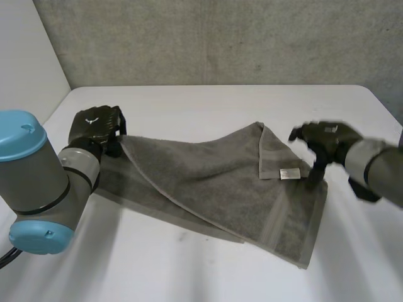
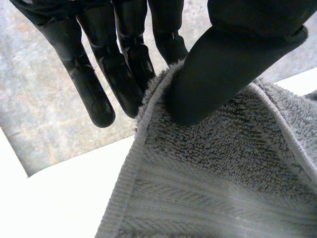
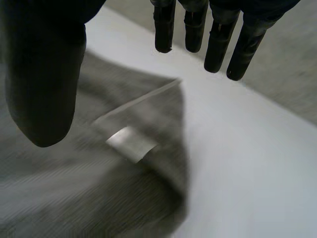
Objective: Fold the towel.
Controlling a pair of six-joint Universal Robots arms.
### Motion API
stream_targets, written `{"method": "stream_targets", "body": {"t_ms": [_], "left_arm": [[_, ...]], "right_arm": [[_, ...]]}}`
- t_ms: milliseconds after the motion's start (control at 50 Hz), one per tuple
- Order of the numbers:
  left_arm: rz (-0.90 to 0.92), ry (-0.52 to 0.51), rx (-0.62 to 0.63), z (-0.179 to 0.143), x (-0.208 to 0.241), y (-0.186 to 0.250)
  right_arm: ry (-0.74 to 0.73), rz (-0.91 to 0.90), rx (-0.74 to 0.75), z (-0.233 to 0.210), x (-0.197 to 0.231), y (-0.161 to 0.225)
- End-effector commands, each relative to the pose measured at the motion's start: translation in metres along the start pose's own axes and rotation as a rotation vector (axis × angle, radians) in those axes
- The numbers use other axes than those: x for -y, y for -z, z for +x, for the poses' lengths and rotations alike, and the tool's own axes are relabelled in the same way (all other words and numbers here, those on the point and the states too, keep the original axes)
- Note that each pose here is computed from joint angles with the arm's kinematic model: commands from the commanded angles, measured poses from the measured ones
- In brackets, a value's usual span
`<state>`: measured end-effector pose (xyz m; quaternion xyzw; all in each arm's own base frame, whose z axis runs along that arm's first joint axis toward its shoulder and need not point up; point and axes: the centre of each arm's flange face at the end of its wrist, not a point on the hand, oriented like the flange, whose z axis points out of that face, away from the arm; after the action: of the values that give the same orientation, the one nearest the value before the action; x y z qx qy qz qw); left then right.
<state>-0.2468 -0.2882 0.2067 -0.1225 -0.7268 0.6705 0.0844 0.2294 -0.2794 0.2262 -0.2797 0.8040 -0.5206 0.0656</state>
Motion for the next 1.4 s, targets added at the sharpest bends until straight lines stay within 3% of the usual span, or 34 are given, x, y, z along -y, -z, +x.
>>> {"method": "stream_targets", "body": {"t_ms": [20,360,1400], "left_arm": [[-0.007,0.001,0.012,-0.004,-0.004,-0.001],[0.002,0.003,0.012,-0.005,-0.001,0.005],[0.002,0.002,0.012,-0.005,-0.007,0.006]], "right_arm": [[0.001,-0.045,0.033,-0.018,-0.042,0.011],[0.039,0.002,0.076,-0.055,-0.098,0.016],[0.114,-0.017,0.080,-0.063,-0.121,0.014]]}}
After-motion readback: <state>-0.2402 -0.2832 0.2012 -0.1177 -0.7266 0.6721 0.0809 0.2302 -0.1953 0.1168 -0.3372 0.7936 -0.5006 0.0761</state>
